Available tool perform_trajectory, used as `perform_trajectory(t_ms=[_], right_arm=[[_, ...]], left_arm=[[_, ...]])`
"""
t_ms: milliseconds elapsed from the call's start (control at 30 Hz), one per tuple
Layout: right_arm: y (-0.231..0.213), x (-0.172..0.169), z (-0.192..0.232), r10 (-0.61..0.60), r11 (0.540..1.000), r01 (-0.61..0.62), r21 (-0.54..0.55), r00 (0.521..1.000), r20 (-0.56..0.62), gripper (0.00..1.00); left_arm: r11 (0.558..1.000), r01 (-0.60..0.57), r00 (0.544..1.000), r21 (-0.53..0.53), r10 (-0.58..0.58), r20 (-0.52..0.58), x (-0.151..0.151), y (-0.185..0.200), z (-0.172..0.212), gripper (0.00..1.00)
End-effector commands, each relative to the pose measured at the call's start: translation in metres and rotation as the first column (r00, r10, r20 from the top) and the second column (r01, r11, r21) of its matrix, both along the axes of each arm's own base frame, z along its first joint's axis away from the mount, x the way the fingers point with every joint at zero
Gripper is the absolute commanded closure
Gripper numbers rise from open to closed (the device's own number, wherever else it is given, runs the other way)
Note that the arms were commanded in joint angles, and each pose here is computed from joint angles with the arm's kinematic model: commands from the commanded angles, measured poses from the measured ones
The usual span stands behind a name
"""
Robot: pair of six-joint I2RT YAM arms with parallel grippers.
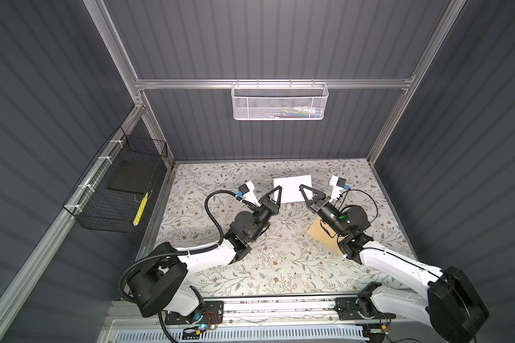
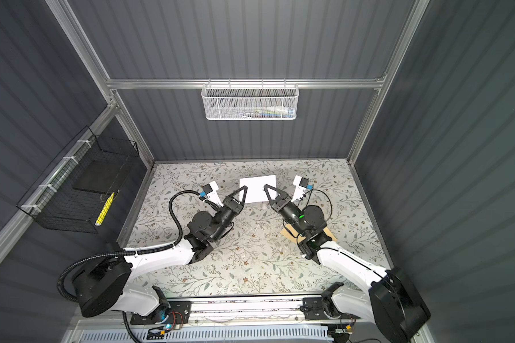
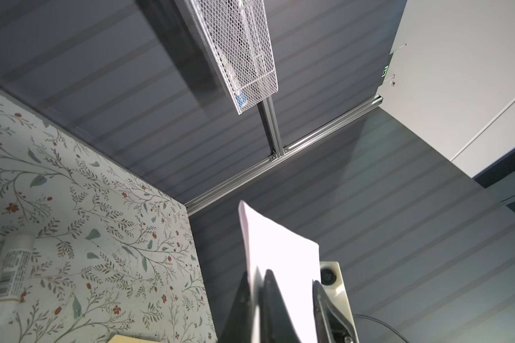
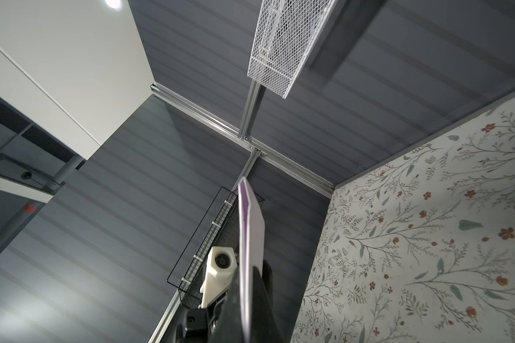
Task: Place the letter into the envelope and seal it
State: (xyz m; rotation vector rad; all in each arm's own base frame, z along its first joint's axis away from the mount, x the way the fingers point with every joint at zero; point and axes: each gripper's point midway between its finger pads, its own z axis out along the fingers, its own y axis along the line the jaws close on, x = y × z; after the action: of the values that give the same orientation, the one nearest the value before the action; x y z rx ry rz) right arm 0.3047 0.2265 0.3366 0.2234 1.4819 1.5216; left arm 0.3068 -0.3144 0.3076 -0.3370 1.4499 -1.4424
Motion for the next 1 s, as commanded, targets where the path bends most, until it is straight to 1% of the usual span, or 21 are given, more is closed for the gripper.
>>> perform_trajectory(t_ms=[0,33,67,100,167,233,267,300,333,367,400,500,533,600,667,767,833,867,900,933,967], right_arm=[[0.005,-0.015,0.003,0.059,0.97,-0.063,-0.236,0.998,-0.023,1.0],[0.01,-0.024,0.003,0.113,0.943,-0.115,-0.311,0.993,-0.025,1.0],[0.011,-0.032,-0.005,0.146,0.888,-0.152,-0.434,0.988,-0.046,1.0],[0.009,-0.037,-0.01,0.157,0.85,-0.168,-0.499,0.985,-0.064,1.0],[0.002,-0.051,-0.028,0.191,0.735,-0.213,-0.644,0.976,-0.106,1.0],[-0.005,-0.063,-0.044,0.222,0.629,-0.254,-0.735,0.964,-0.144,1.0],[-0.007,-0.068,-0.049,0.248,0.582,-0.27,-0.767,0.957,-0.149,1.0],[-0.008,-0.074,-0.054,0.282,0.54,-0.29,-0.79,0.947,-0.156,1.0],[-0.007,-0.078,-0.056,0.309,0.514,-0.303,-0.803,0.938,-0.156,1.0],[-0.006,-0.083,-0.057,0.343,0.488,-0.313,-0.815,0.927,-0.151,1.0],[-0.004,-0.089,-0.056,0.384,0.468,-0.318,-0.824,0.914,-0.134,1.0],[0.0,-0.102,-0.052,0.477,0.431,-0.305,-0.849,0.876,-0.072,0.99],[0.002,-0.106,-0.049,0.502,0.425,-0.297,-0.855,0.863,-0.05,0.99],[0.006,-0.115,-0.045,0.556,0.416,-0.291,-0.862,0.831,-0.012,0.98],[0.01,-0.123,-0.043,0.598,0.405,-0.294,-0.865,0.802,0.008,0.97],[0.016,-0.131,-0.044,0.64,0.386,-0.313,-0.868,0.769,0.007,0.96],[0.018,-0.133,-0.046,0.651,0.38,-0.32,-0.868,0.759,0.005,0.95],[0.018,-0.133,-0.047,0.654,0.376,-0.317,-0.87,0.756,0.007,0.95],[0.019,-0.133,-0.047,0.657,0.374,-0.316,-0.872,0.754,0.008,0.95],[0.02,-0.133,-0.048,0.657,0.373,-0.314,-0.873,0.753,0.01,0.95],[0.02,-0.132,-0.048,0.658,0.372,-0.311,-0.875,0.752,0.013,0.95]], left_arm=[[0.998,-0.044,0.996,0.05,0.04,0.079,-0.008,0.015,0.018,0.22],[0.993,-0.047,0.994,0.11,0.036,0.103,-0.009,0.02,0.021,0.09],[0.983,-0.049,0.99,0.178,0.024,0.142,-0.01,0.024,0.029,0.04],[0.964,-0.039,0.985,0.265,-0.007,0.172,-0.01,0.026,0.032,0.03],[0.889,0.003,0.963,0.458,-0.126,0.238,-0.013,0.027,0.042,0.01],[0.79,0.065,0.91,0.61,-0.297,0.289,-0.024,0.021,0.047,0.0],[0.715,0.096,0.87,0.693,-0.398,0.29,-0.034,0.014,0.043,0.0],[0.63,0.136,0.811,0.765,-0.514,0.279,-0.048,0.005,0.04,0.0],[0.562,0.171,0.773,0.809,-0.586,0.244,-0.056,0.0,0.033,0.0],[0.487,0.207,0.712,0.849,-0.67,0.211,-0.069,-0.004,0.026,0.0],[0.416,0.231,0.638,0.88,-0.747,0.186,-0.082,-0.007,0.017,0.01],[0.258,0.303,0.485,0.917,-0.87,0.085,-0.104,-0.011,-0.007,0.01],[0.214,0.323,0.453,0.922,-0.89,0.048,-0.107,-0.012,-0.014,0.01],[0.17,0.365,0.415,0.915,-0.91,0.004,-0.106,-0.018,-0.022,0.02],[0.142,0.416,0.343,0.898,-0.939,-0.011,-0.109,-0.026,-0.025,0.04],[0.141,0.462,0.297,0.876,-0.955,-0.002,-0.107,-0.036,-0.024,0.06],[0.133,0.502,0.268,0.855,-0.963,-0.007,-0.108,-0.042,-0.029,0.1],[0.143,0.5,0.255,0.854,-0.967,0.012,-0.107,-0.045,-0.021,0.15],[0.139,0.506,0.241,0.851,-0.97,0.016,-0.108,-0.046,-0.02,0.21],[0.127,0.514,0.219,0.848,-0.976,0.014,-0.111,-0.046,-0.022,0.31],[0.12,0.521,0.201,0.845,-0.979,0.015,-0.114,-0.046,-0.022,0.44]])
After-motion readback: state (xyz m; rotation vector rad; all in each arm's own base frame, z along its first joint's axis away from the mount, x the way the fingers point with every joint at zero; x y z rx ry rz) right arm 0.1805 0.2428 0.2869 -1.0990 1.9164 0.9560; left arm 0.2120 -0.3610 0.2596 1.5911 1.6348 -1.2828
